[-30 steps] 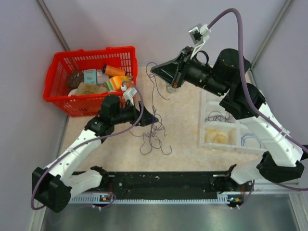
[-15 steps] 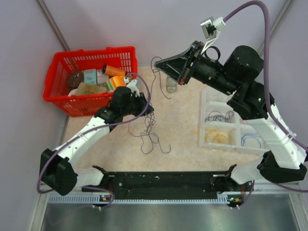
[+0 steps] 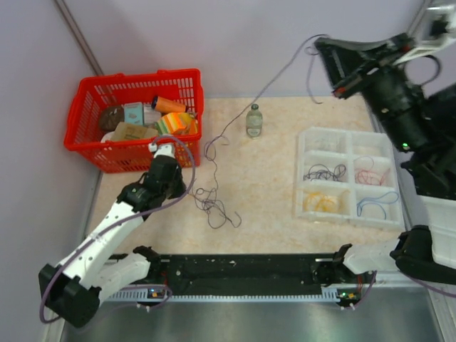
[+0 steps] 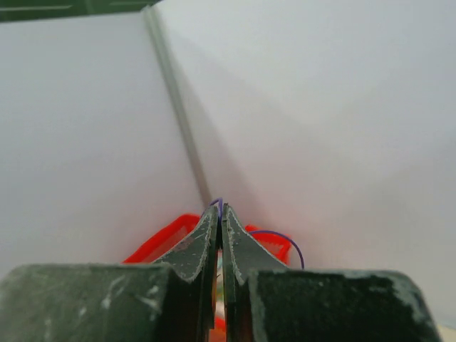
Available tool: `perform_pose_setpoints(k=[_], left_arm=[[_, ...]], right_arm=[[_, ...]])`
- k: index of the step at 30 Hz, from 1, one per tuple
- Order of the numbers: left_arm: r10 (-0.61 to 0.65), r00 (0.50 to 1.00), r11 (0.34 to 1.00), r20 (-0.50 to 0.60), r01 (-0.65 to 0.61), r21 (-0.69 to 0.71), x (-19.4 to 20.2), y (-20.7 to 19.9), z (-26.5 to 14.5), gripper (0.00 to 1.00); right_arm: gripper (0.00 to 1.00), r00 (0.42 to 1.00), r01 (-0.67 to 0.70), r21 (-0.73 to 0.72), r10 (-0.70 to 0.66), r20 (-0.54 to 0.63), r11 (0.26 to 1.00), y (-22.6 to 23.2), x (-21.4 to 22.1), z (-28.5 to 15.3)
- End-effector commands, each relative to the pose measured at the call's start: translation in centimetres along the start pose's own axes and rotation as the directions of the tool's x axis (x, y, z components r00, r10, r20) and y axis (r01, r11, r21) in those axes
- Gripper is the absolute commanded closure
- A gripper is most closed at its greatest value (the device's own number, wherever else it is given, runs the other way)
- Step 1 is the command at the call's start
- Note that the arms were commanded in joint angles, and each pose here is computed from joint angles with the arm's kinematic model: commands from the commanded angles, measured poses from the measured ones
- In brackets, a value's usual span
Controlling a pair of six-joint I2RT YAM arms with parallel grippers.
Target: Untangle the cables
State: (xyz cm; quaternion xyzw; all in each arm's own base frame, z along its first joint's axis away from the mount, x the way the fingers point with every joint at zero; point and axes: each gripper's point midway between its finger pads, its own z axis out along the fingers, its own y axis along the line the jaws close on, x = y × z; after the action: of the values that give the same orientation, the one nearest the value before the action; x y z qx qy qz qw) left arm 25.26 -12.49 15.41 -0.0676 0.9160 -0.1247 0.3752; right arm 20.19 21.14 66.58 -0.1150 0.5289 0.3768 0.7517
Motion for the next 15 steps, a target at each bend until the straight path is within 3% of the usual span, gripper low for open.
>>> perform_pose_setpoints(k=[1, 4, 15], left_arm=[[-0.084, 0.992, 0.959, 0.097, 0.107, -0.263, 0.2, 6.9, -2.7, 1.00], [-0.108, 0.984, 0.934, 0.144, 0.150, -0.323, 0.1, 8.8, -4.1, 1.00], [-0.141, 0.961, 0.837, 0.239, 0.245, -0.489, -3.0, 12.6, -7.9, 1.00]], right_arm=[[1.00, 0.958, 0.150, 0.246, -0.202, 0.202, 0.958, -4.6, -9.2, -4.4], [1.00, 0.933, 0.172, 0.350, -0.267, 0.242, 0.921, -6.4, -11.5, -6.1], [1.00, 0.866, 0.210, 0.482, -0.391, 0.312, 0.851, -8.1, -16.1, -8.7]])
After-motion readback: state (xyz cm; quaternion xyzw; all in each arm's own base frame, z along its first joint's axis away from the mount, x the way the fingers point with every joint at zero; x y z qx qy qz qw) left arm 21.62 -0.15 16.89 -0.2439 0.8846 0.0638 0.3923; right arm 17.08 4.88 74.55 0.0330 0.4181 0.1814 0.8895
